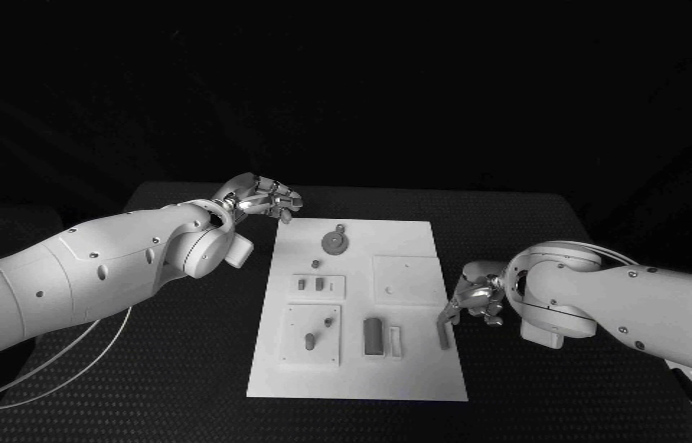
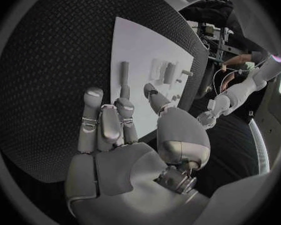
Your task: Assemble the parts on the task board
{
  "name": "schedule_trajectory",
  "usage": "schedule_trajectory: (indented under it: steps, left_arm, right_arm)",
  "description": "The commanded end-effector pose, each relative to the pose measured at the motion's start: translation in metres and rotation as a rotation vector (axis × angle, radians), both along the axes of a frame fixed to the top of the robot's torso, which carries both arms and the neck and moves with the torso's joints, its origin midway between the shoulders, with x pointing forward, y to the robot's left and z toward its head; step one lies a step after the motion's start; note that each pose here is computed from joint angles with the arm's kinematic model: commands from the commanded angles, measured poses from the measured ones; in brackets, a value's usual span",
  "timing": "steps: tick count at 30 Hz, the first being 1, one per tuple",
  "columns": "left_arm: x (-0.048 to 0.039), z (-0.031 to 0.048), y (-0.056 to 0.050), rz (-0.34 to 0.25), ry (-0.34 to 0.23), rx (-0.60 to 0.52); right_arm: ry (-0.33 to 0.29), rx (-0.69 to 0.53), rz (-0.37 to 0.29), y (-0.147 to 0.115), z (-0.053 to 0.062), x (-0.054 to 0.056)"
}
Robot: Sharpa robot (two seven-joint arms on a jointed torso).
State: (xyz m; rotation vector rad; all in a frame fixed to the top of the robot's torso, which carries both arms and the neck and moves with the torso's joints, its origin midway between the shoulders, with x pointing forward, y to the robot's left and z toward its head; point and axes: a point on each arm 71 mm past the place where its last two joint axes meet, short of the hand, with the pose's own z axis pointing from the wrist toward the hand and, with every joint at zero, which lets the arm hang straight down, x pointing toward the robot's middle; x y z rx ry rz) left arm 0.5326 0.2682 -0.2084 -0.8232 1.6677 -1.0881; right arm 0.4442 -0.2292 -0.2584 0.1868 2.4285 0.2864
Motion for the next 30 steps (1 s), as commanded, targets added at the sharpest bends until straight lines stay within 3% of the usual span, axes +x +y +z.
schedule_trajectory:
  steps: [1, 10, 18, 30]
  left_arm:
    - [-0.0004, 0.0014, -0.003, -0.019, -0.007, -0.013]
    - [-0.0005, 0.0015, -0.002, -0.018, -0.007, -0.013]
    - [-0.0007, 0.0014, -0.003, -0.02, -0.006, -0.014]
    - [-0.0018, 0.0016, -0.004, -0.026, -0.005, -0.016]
  right_arm:
    - [0.011, -0.052, 0.02, 0.0, -0.008, -0.002]
    - [0.031, -0.076, 0.031, 0.003, -0.025, -0.005]
    - [0.04, -0.069, 0.053, 0.012, -0.03, -0.008]
    - [-0.006, -0.141, 0.103, 0.021, -0.05, -0.009]
